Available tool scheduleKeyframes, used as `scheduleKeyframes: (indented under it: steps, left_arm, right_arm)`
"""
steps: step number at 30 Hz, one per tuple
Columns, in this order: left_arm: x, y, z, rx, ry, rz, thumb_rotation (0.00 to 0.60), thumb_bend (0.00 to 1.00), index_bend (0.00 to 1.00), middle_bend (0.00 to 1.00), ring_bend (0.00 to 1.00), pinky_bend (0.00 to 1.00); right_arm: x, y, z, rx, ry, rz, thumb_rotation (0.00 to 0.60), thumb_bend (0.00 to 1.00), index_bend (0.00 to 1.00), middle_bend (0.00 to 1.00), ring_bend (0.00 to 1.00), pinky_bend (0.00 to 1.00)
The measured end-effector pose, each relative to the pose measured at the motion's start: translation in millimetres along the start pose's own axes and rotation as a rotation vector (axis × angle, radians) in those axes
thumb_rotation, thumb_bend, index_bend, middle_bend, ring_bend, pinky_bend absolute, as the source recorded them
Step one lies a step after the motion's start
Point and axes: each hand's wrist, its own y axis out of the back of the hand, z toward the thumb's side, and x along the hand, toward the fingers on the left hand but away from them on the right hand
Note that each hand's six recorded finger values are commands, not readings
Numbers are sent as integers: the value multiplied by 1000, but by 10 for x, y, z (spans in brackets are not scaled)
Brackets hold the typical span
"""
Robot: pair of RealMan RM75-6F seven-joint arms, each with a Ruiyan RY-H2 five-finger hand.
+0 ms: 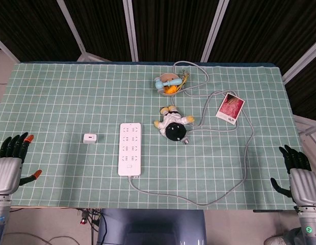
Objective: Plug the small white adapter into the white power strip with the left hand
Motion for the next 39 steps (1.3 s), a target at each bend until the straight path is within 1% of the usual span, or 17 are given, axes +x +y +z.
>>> scheduleKeyframes:
  steps: [6, 9, 15, 18, 20, 22, 25, 28, 33, 39]
  left_arm:
    - [4, -28, -8, 0, 9, -20, 600, 108, 0, 0, 0, 0]
    - [29, -31, 13, -18, 23, -30, 600, 107, 0, 0, 0, 0]
    - [122, -62, 57, -40, 48, -71, 600, 117, 2, 0, 0, 0]
    - [221, -94, 97, -50, 64, -108, 600, 137, 38, 11, 0, 0]
    - [314, -118, 133, -54, 80, -141, 600, 154, 83, 45, 0, 0]
    - [403, -132, 168, -59, 95, -166, 600, 171, 139, 103, 0, 0]
    - [566, -144, 248, -66, 116, -203, 600, 172, 187, 153, 0, 0]
    - [759, -152, 375, -65, 125, -235, 600, 188, 209, 199, 0, 0]
    - [991, -195, 599, -57, 123, -283, 600, 198, 231, 224, 0, 0]
    - [1198, -283, 921, -1, 100, -333, 600, 207, 256, 254, 0, 0]
  right_arm:
    - [4, -4, 8, -7, 0, 3, 600, 373, 0, 0, 0, 0]
    - [8, -3, 10, -16, -3, 5, 600, 374, 0, 0, 0, 0]
    - [6, 14, -4, -28, -5, 8, 600, 374, 0, 0, 0, 0]
    - [11, 6, -2, -29, -3, 13, 600, 374, 0, 0, 0, 0]
    - [14, 16, -10, -36, -6, 11, 600, 374, 0, 0, 0, 0]
    - [18, 27, -19, -43, -9, 10, 600, 374, 0, 0, 0, 0]
    - [23, 32, -25, -47, -11, 13, 600, 374, 0, 0, 0, 0]
    - [21, 27, -25, -51, -11, 16, 600, 374, 0, 0, 0, 0]
    - [15, 32, -28, -58, -15, 17, 600, 373, 0, 0, 0, 0]
    - [13, 35, -33, -70, -18, 21, 600, 373, 0, 0, 0, 0]
